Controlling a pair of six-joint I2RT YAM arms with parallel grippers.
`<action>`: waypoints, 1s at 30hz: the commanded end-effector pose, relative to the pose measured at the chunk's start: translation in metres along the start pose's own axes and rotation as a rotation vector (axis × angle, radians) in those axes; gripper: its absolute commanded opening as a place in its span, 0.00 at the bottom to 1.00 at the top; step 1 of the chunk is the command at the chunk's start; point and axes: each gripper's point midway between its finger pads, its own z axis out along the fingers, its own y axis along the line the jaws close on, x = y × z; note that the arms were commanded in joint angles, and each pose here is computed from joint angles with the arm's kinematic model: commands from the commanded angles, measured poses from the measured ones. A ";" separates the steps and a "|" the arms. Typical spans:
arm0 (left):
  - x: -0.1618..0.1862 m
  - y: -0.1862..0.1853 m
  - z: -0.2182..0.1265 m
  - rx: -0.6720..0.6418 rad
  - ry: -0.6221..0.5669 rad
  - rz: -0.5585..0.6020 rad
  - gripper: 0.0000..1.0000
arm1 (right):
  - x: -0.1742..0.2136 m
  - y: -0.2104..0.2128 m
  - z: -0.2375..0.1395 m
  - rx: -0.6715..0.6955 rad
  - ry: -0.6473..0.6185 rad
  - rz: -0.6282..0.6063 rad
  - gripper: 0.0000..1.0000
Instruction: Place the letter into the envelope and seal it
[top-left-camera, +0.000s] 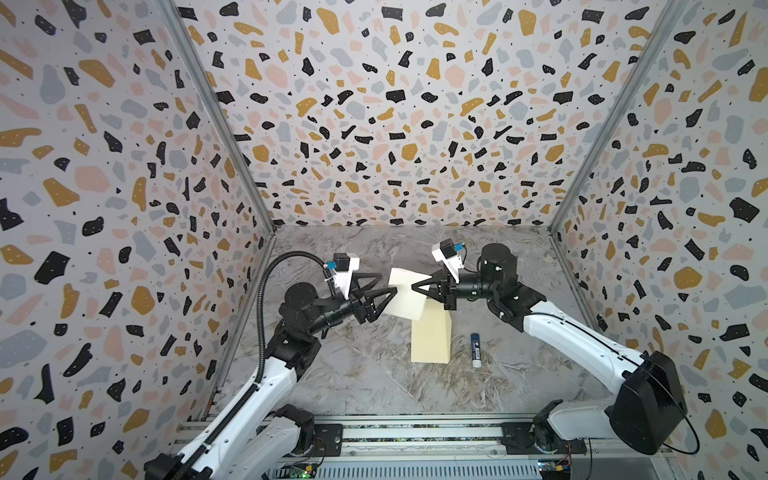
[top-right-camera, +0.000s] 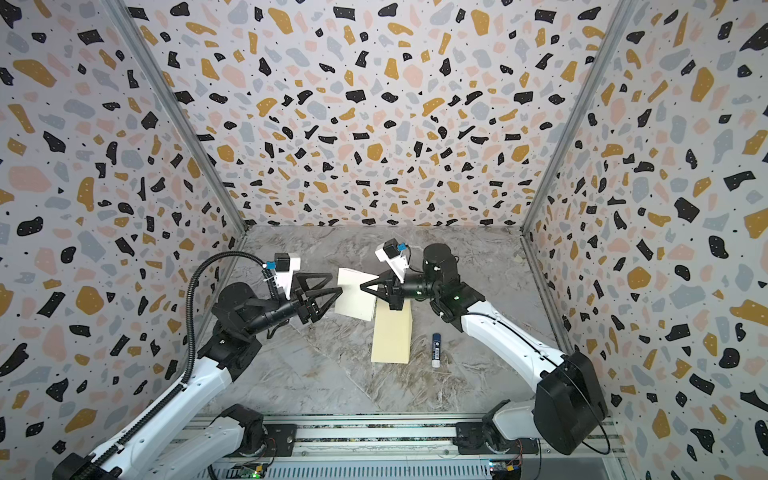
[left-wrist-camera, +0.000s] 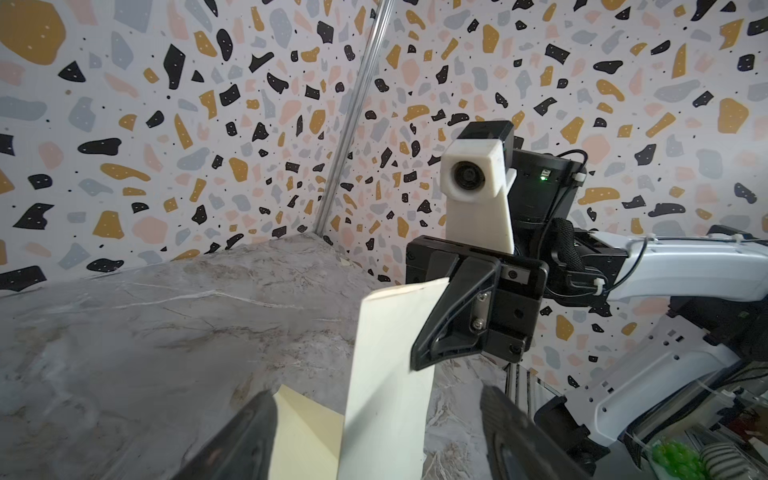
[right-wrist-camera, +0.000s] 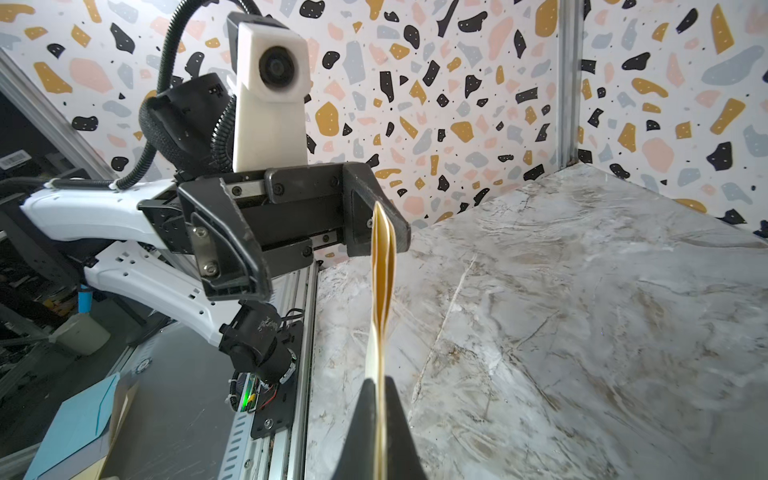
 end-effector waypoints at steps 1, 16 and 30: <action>-0.003 -0.012 0.004 0.062 -0.021 0.050 0.65 | -0.023 0.020 -0.007 -0.062 -0.026 -0.070 0.00; 0.002 -0.002 0.012 0.005 -0.053 -0.027 0.00 | -0.016 -0.012 -0.012 0.139 -0.024 0.000 0.29; 0.000 0.029 0.001 -0.175 -0.153 -0.110 0.00 | 0.121 -0.110 -0.095 0.969 0.146 0.443 0.78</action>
